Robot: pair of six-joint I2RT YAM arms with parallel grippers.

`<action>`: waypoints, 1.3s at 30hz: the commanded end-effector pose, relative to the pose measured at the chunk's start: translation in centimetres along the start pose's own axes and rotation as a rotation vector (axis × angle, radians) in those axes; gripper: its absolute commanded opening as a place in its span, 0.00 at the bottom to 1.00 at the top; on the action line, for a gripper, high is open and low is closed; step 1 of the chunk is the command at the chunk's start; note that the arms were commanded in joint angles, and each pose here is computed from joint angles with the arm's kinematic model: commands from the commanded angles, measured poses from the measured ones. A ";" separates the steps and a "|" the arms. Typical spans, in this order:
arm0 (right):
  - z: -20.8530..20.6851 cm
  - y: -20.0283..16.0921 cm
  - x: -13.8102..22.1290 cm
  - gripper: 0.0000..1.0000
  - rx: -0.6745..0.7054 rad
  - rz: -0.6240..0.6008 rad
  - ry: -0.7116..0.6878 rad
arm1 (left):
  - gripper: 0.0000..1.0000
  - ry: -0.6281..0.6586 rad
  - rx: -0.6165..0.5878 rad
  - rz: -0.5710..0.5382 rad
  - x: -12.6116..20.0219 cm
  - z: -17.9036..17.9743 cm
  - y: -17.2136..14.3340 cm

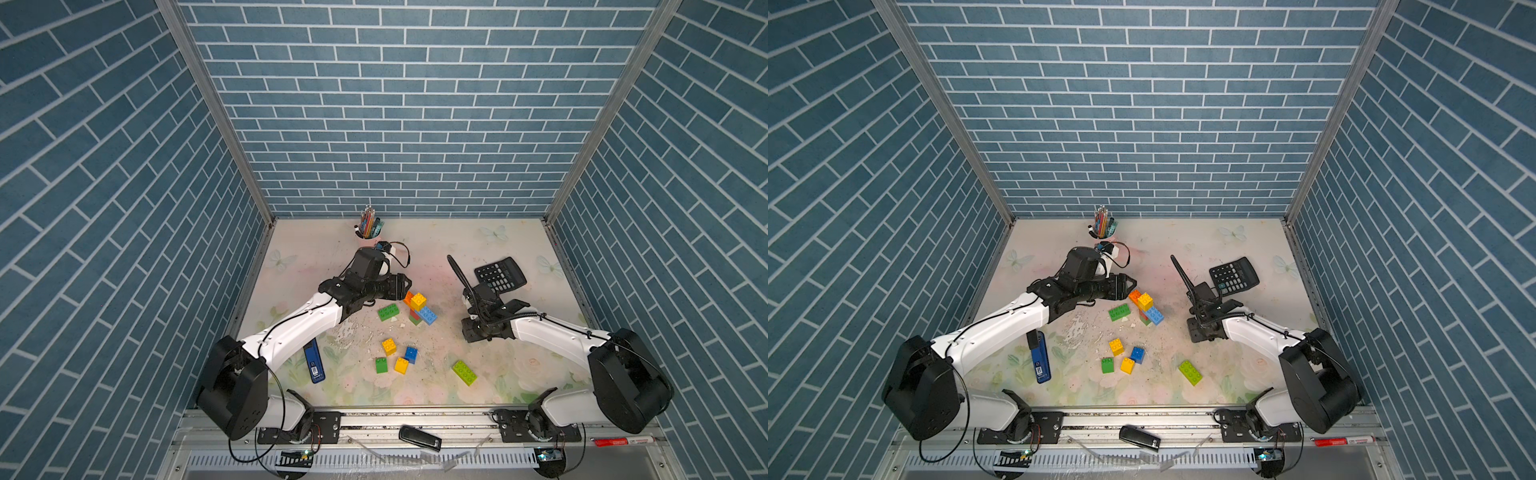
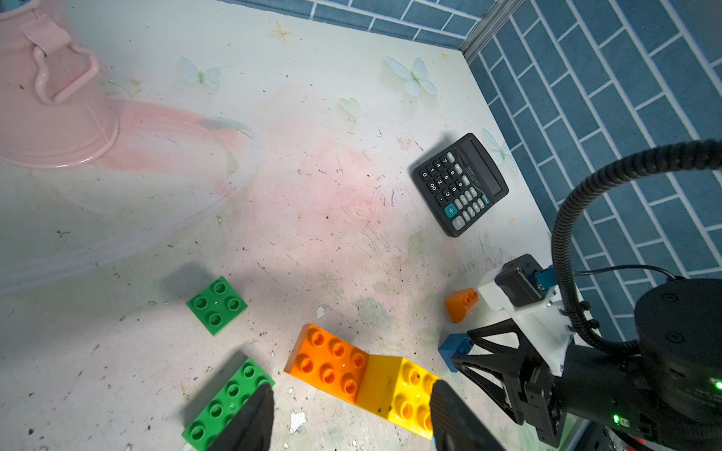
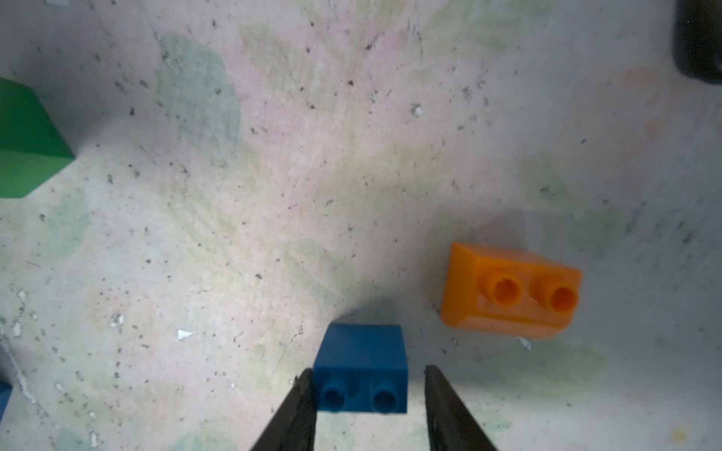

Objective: Assemble a fork with lego
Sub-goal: Pick up the lego brick from the center of the board.

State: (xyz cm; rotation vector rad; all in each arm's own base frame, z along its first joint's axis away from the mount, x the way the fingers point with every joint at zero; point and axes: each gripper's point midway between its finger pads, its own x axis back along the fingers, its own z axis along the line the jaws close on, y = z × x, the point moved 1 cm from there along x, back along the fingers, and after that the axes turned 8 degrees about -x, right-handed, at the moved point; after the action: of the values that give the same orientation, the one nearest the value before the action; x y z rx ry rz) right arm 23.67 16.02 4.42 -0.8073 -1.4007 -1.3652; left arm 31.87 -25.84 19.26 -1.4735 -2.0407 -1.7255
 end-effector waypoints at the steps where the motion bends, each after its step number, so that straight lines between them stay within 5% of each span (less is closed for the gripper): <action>1: -0.1 0.6 0.4 0.42 -0.013 -0.015 -0.018 | 0.65 -0.013 -0.002 -0.003 -0.2 -0.4 0.2; 24: 2.1 5.7 -1.9 0.19 0.001 -0.082 -0.009 | 0.64 -0.029 0.114 -0.040 1.0 2.3 0.6; 35: 1.6 5.0 -4.0 0.02 0.030 -0.202 -0.058 | 0.63 -0.091 0.113 -0.015 -0.1 1.6 0.5; 39: 2.0 5.6 -1.9 0.00 -0.003 -0.281 -0.002 | 0.63 -0.145 0.089 -0.006 -0.1 0.7 0.7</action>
State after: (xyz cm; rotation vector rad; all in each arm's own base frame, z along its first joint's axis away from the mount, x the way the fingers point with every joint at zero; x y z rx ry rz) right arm 30.07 20.00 4.51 -0.6169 -1.5580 -1.5579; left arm 32.74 -24.49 18.36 -1.5340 -2.1378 -1.5358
